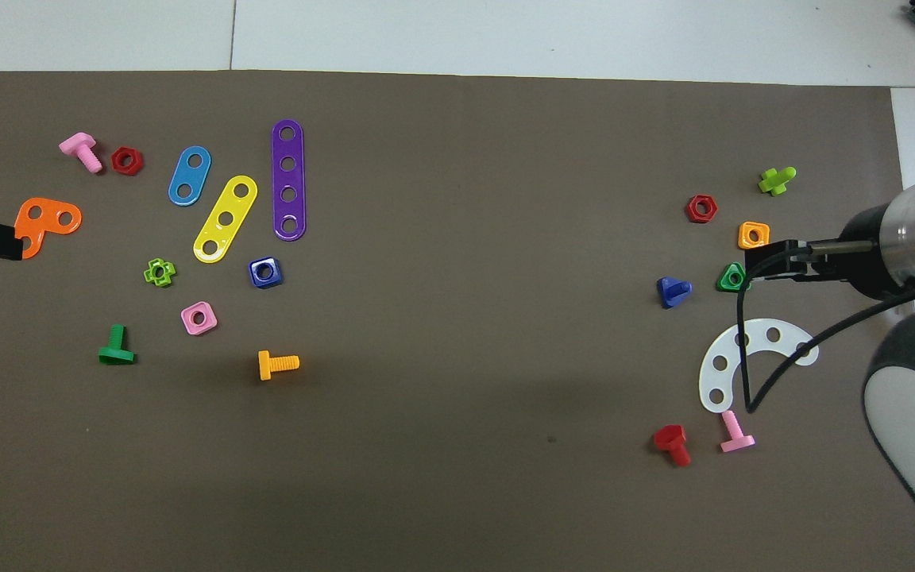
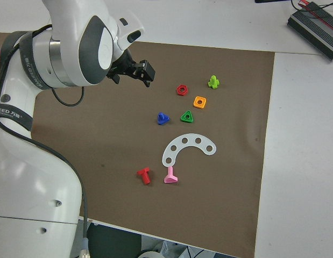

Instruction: Unscrew and place screws in storage area

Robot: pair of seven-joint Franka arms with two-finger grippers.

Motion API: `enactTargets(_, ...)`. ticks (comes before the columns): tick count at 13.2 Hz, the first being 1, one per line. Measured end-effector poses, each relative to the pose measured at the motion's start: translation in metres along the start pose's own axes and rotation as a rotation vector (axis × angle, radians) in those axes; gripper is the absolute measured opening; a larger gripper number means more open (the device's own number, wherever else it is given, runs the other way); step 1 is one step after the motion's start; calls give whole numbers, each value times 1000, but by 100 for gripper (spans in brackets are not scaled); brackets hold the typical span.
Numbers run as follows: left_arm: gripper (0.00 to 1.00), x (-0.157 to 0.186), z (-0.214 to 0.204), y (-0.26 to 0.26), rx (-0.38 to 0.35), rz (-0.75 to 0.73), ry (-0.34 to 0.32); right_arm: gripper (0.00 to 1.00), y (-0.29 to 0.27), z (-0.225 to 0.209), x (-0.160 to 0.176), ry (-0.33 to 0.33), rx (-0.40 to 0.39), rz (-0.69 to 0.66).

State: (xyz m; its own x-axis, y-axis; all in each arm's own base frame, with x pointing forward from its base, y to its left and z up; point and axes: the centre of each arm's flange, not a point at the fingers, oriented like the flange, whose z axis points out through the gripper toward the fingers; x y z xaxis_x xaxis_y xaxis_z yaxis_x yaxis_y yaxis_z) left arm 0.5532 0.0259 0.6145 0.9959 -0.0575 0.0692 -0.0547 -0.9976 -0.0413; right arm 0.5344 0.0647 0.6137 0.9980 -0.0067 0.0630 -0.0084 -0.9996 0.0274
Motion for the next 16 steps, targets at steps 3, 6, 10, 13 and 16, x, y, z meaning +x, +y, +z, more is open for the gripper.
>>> enactTargets(3,100,0,0,5,-43,-4,4,100,1,0,0,-1,0,-11)
enactTargets(6,100,0,1,7,-65,-6,0,100,0,0,0,-2,7,-10)
enactTargets(10,100,-1,5,8,-67,-5,-9,100,0,0,0,-3,15,-8)
enactTargets(13,100,-1,5,8,-67,-5,-10,100,0,0,0,-3,15,-8)
enactTargets(16,100,-1,5,8,-67,-5,-10,100,-1,0,0,-3,16,-11)
